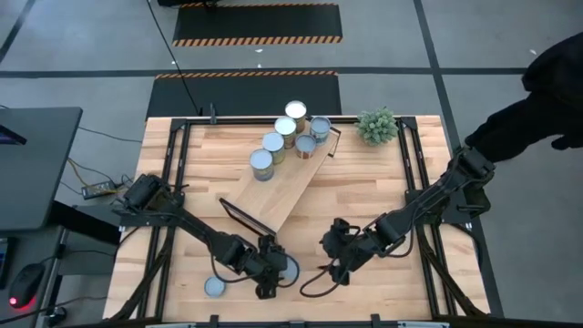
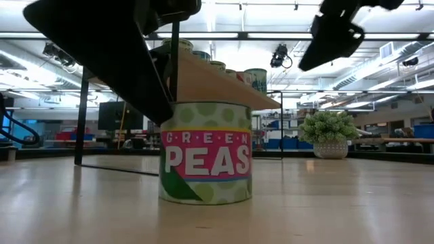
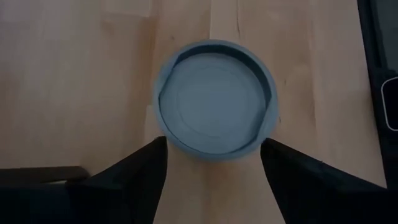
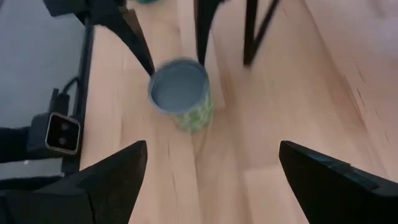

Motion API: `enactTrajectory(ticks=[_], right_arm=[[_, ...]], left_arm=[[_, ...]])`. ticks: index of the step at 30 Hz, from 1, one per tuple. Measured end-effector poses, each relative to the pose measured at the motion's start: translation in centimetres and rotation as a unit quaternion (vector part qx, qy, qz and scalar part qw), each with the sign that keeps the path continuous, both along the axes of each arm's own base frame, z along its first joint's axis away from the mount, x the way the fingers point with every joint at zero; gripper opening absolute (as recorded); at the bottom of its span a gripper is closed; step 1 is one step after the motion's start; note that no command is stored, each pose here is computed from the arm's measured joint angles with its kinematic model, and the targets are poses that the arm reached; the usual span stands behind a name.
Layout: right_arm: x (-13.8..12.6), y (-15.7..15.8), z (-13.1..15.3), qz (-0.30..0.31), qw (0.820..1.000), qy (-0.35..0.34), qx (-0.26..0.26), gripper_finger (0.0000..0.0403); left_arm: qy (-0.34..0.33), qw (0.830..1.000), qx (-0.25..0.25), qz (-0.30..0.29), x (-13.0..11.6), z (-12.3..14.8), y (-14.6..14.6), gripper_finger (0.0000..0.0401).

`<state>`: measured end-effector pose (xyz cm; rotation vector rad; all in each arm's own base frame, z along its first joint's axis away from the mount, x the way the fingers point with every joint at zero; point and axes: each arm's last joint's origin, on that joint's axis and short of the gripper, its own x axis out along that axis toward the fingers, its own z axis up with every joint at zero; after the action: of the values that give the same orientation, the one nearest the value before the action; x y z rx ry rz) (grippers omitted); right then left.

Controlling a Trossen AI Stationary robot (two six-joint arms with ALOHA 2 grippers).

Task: Pick and place cans onto a shelf
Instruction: Put the canned peas on the shelf

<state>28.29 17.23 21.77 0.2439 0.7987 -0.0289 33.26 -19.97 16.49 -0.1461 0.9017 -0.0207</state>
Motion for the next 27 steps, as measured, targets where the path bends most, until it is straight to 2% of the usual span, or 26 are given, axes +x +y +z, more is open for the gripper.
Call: enactTrajectory(ticks=[4,12,16,27], right_arm=[[0.2,0.0,-2.1,0.031,0.998,-0.052,-0.016,0.0372],[1.9,1.1,-5.8,0.053,0.995,-0.077,-0.032,0.0372],[2.9,1.7,-8.2,0.048,0.995,-0.087,-0.029,0.0372],[5.2,3.1,-11.2,0.026,0.995,-0.078,-0.055,0.0372]], left_arm=[[0.000,1.000,0.000,0.000,0.0,0.0,0.0,0.0263],[0.000,1.000,-0.001,0.001,0.0,0.0,0.0,0.0263],[0.000,1.000,-0.001,0.001,0.0,0.0,0.0,0.0263],[0.000,1.000,-0.003,0.003,0.0,0.0,0.0,0.0263]])
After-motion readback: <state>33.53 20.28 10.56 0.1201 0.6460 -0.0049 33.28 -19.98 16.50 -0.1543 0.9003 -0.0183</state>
